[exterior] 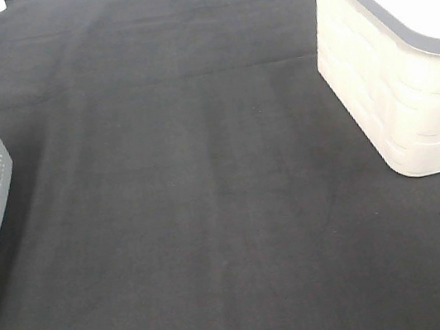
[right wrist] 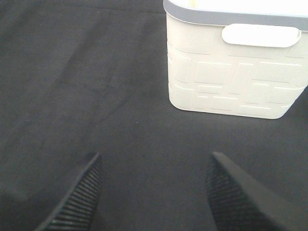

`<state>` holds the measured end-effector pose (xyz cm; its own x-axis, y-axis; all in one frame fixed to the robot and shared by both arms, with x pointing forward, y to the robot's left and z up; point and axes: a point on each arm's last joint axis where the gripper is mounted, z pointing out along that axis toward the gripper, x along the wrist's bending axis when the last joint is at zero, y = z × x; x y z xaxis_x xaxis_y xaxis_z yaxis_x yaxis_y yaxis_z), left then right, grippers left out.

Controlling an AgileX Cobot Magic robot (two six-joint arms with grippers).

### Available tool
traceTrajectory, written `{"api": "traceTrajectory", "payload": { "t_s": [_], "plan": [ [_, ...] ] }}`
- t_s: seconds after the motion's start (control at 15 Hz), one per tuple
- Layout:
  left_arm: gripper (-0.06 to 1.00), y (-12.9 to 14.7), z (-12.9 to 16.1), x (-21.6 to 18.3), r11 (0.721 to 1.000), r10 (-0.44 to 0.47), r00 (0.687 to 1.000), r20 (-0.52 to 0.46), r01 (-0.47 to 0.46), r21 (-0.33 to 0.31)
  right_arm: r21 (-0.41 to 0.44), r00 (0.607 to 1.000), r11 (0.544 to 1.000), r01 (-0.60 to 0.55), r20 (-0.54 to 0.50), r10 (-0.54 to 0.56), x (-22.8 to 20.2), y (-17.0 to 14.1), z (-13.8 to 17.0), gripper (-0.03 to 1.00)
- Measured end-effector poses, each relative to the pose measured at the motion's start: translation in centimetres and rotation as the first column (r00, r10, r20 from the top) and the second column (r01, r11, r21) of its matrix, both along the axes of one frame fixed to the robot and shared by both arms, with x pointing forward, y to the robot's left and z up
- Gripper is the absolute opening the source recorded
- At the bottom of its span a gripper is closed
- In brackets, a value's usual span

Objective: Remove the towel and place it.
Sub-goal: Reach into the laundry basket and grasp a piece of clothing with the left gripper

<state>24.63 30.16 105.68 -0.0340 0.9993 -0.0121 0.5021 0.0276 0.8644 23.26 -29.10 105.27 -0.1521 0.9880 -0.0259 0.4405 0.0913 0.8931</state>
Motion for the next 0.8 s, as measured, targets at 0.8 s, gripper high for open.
{"api": "traceTrajectory", "payload": {
  "t_s": [0.8],
  "plan": [
    [0.82,0.00,0.00,0.00,1.000,0.000,1.000,0.000,0.000,0.000,0.000,1.000,1.000,0.000,0.000,0.000,0.00,0.00,0.00,0.63]
  ]
}}
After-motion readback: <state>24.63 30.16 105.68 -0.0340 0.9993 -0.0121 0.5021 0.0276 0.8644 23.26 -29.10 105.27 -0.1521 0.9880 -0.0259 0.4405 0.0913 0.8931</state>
